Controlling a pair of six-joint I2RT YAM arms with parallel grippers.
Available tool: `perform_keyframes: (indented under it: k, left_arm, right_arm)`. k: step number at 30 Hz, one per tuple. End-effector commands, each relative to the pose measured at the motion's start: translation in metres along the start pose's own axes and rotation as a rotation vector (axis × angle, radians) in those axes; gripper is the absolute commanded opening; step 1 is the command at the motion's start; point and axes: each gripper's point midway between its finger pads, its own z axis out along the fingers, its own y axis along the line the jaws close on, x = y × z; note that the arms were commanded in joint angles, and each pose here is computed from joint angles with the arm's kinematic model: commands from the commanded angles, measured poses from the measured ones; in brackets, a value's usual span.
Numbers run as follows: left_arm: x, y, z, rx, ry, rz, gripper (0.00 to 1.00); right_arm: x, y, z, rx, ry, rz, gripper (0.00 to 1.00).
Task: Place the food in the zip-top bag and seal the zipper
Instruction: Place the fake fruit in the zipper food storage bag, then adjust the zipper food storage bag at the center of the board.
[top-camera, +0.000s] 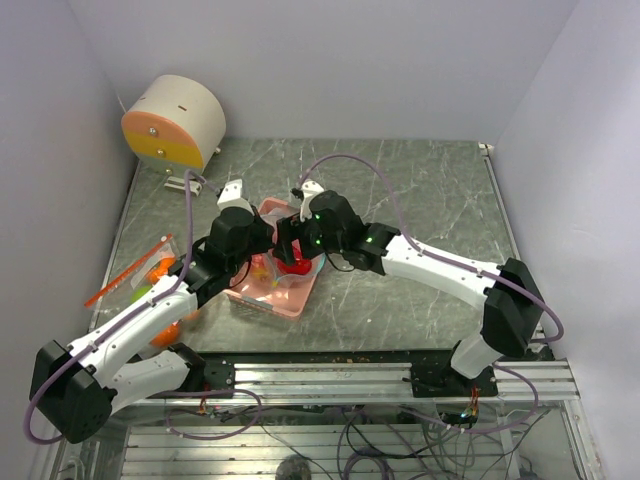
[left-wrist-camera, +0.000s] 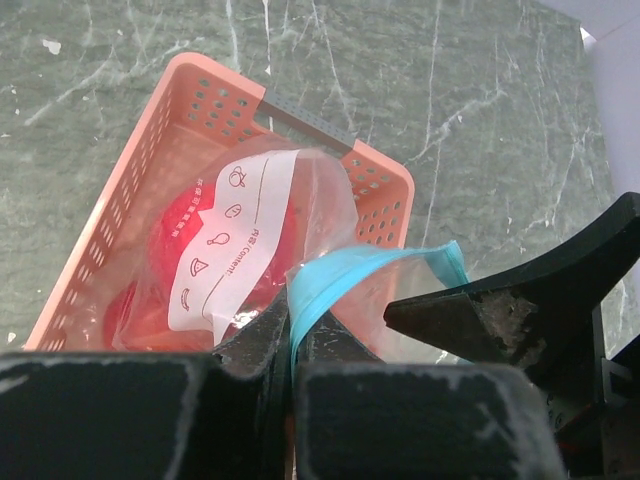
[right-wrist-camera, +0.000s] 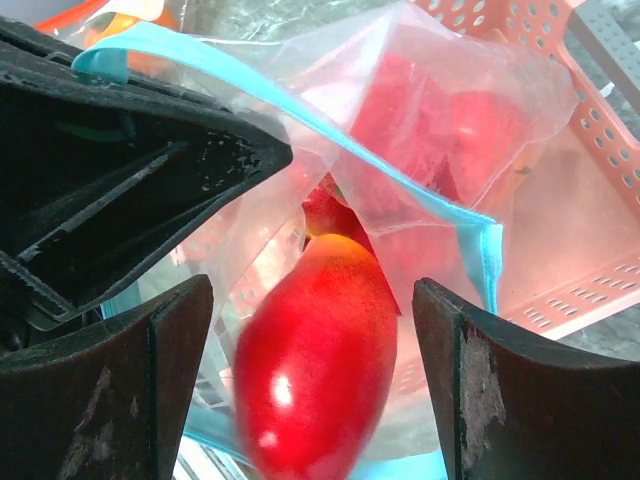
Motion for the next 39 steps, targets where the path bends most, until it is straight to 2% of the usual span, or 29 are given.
perform_keyframes:
  k: [1,7,11,15,16,18,23,29,31,37,39]
  left_arm:
    - [-0.022,-0.015,-0.006,0.043,-0.054,-0.003,0.11]
    - [-0.022,-0.006,-0.009,0.001,-0.052,0.019,0.24]
    - [-0.03,-0.011,-0.016,0.027,-0.065,0.023,0.49]
    - [-0.042,-0.017,-0.029,0.059,-0.092,0.04,0.85]
    - [-0.047,-0.018,-0.036,0.07,-0.104,0.043,0.91]
    - [-0.052,-0.016,-0.048,0.076,-0.109,0.062,0.94]
    - [-0.058,0.004,-0.086,0.056,-0.143,0.093,0.85]
    - [-0.065,0.011,-0.13,0.136,-0.205,0.119,0.62]
    - [-0.063,0.009,-0.139,0.179,-0.207,0.136,0.57]
    - [-0.043,0.006,-0.136,0.229,-0.138,0.192,0.53]
    - [-0.038,0.006,-0.132,0.224,-0.113,0.215,0.52]
  right_arm:
    - [-0.002,-0.008,-0.004,0.039,-0.011,-0.024,0.81]
    - [-0.015,-0.006,-0.029,0.036,-0.064,-0.057,0.87]
    - [-0.027,0.004,-0.051,-0.017,-0.117,-0.11,0.88]
    - [-0.031,0.022,-0.067,-0.123,-0.131,-0.171,0.87]
    - [-0.03,0.027,-0.069,-0.152,-0.129,-0.183,0.86]
    - [-0.027,0.032,-0.07,-0.184,-0.113,-0.188,0.84]
    - [-0.014,0.043,-0.069,-0.256,-0.064,-0.177,0.77]
    - [0.0,0.054,-0.059,-0.325,-0.009,-0.158,0.73]
    - [0.004,0.056,-0.051,-0.328,0.009,-0.142,0.7]
    - [0.023,0.053,-0.023,-0.315,0.1,-0.083,0.58]
    - [0.019,0.055,-0.017,-0.316,0.095,-0.07,0.47]
